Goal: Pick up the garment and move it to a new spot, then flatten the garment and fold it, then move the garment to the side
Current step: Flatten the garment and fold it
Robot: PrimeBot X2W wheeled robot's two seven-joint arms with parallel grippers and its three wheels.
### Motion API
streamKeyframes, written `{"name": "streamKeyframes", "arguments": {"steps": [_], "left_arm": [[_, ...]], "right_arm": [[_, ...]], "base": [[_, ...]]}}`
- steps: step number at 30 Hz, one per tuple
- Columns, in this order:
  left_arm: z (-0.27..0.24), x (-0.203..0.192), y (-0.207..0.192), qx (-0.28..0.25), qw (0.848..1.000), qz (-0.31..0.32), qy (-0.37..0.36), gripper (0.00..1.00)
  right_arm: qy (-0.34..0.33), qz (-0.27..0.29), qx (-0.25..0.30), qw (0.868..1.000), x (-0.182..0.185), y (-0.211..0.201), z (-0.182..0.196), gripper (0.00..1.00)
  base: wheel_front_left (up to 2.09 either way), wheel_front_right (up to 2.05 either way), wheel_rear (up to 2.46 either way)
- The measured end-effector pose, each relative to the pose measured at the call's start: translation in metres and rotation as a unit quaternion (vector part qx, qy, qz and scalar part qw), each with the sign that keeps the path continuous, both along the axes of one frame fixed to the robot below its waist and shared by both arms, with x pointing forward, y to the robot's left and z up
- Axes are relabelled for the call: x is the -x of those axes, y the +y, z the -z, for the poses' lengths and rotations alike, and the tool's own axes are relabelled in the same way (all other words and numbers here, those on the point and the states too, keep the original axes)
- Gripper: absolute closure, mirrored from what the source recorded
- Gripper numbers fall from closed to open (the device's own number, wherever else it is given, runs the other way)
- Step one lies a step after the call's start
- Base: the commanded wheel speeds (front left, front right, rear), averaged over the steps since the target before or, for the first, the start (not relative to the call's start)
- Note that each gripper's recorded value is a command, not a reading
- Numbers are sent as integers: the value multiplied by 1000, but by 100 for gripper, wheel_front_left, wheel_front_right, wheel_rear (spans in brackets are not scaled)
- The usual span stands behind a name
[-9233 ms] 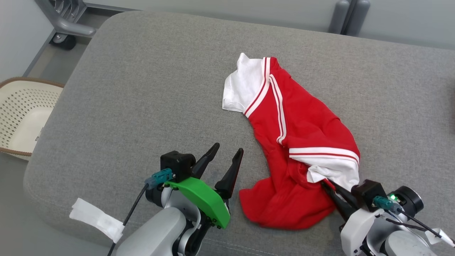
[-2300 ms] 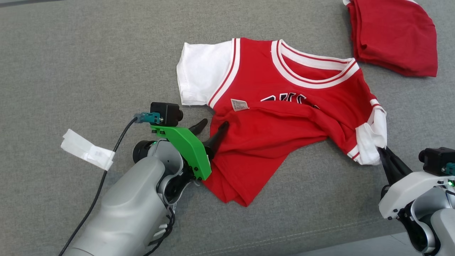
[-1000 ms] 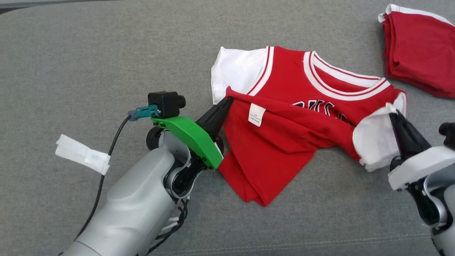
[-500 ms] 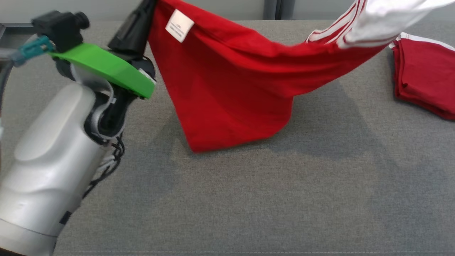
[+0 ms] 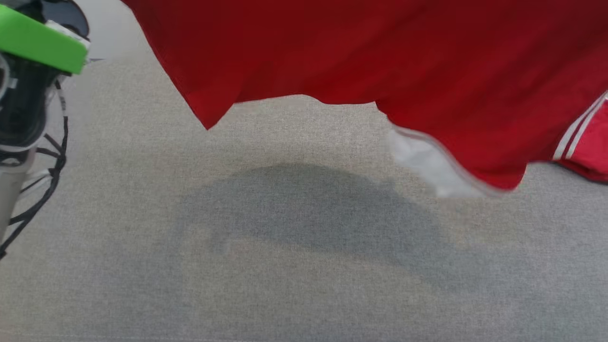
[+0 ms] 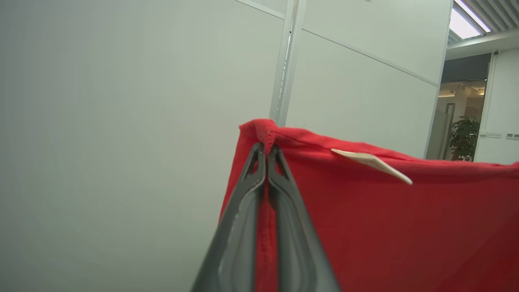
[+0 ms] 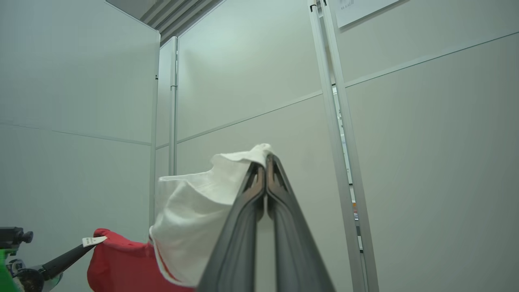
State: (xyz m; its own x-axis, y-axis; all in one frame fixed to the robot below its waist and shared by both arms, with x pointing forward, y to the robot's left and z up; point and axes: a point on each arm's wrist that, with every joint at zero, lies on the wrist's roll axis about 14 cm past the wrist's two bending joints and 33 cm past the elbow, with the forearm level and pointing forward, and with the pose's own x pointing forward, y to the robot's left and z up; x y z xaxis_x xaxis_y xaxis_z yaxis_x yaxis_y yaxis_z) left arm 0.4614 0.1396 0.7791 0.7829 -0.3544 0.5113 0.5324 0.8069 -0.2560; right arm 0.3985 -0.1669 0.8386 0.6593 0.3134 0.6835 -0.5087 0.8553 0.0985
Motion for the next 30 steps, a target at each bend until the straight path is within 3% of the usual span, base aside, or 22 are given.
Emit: {"name": "streamKeyframes", "arguments": {"steps": [4, 11, 14, 18, 21, 23, 25, 27, 30], "left_arm": [[-15, 13, -3, 6, 1000, 27, 3, 100], [13, 0, -9, -25, 996, 44, 70, 100], [41, -21, -4, -40, 992, 30, 114, 100], [87, -48, -14, -43, 981, 37, 183, 100], [119, -65, -27, -66, 972, 43, 220, 100], [126, -80, -25, -93, 972, 23, 216, 100], [110, -98, -19, -107, 978, -5, 178, 100], [71, -111, -18, -78, 990, -18, 116, 100], [19, -121, -22, -43, 998, -27, 26, 100]], "right_arm": [[7, -24, -14, 1000, 14, 2, -6, 100], [118, -66, -16, 991, -8, 18, 39, 100], [187, -94, -29, 977, -33, 31, 74, 100], [293, -109, -53, 948, -75, 47, 135, 100], [330, -114, -57, 935, -104, 64, 157, 100], [320, -105, -58, 940, -126, 70, 149, 100], [277, -81, -60, 956, -146, 68, 120, 100], [212, -65, -71, 973, -156, 64, 78, 100], [142, -51, -69, 986, -164, 64, 35, 100]], "base": [[0, 0, 0], [0, 0, 0], [0, 0, 0], [0, 0, 0], [0, 0, 0], [0, 0, 0], [0, 0, 0], [0, 0, 0], [0, 0, 0]]}}
